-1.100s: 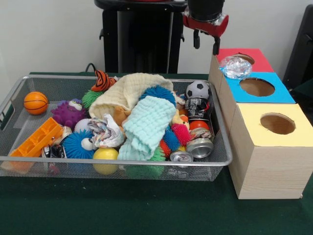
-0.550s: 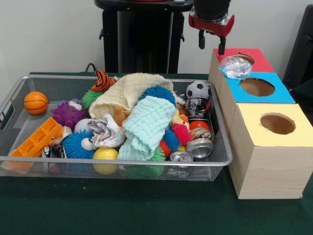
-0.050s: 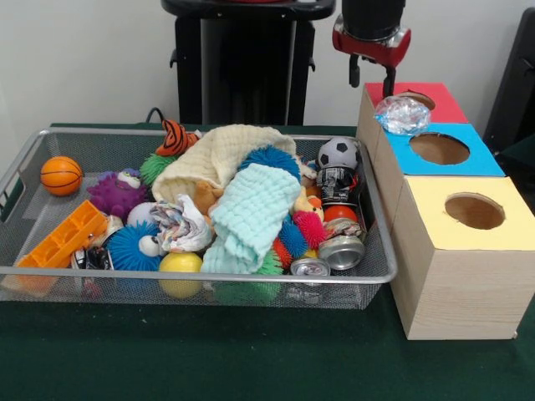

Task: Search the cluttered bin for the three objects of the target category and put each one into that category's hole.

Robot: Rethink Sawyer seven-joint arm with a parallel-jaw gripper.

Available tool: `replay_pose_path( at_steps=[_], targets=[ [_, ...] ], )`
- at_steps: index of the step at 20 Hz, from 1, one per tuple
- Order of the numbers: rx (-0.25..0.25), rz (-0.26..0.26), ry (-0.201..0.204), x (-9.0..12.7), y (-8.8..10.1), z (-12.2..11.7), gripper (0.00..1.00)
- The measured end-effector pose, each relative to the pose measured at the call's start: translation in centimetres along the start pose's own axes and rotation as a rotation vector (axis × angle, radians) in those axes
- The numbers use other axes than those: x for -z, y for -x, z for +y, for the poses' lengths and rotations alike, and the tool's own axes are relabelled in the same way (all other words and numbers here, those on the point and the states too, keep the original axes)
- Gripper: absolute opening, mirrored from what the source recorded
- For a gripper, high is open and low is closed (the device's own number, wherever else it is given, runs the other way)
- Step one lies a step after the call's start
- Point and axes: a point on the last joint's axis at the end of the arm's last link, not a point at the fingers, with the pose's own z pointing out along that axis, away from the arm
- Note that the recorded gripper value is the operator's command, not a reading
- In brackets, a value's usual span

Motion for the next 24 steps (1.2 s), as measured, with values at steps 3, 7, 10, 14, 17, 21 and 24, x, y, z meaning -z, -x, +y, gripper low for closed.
replay_pose_path(
  at_steps=[3,7,10,14,17,21,24],
  targets=[
    [0.004,-0.001,-0.001,-0.2,0.0,0.4,1.00],
    [0.009,-0.006,-0.003,-0.1,0.0,0.6,1.00],
    [0.011,-0.004,-0.006,-0.2,0.1,0.8,1.00],
    [0.012,0.012,-0.012,-0.1,0.4,1.0,1.00],
    [0.014,0.022,-0.017,-0.1,0.5,1.2,1.00],
    [0.017,0.034,-0.026,-0.1,0.7,1.4,1.00],
    [0.026,0.030,-0.025,-0.1,1.1,2.4,1.00]
  ],
)
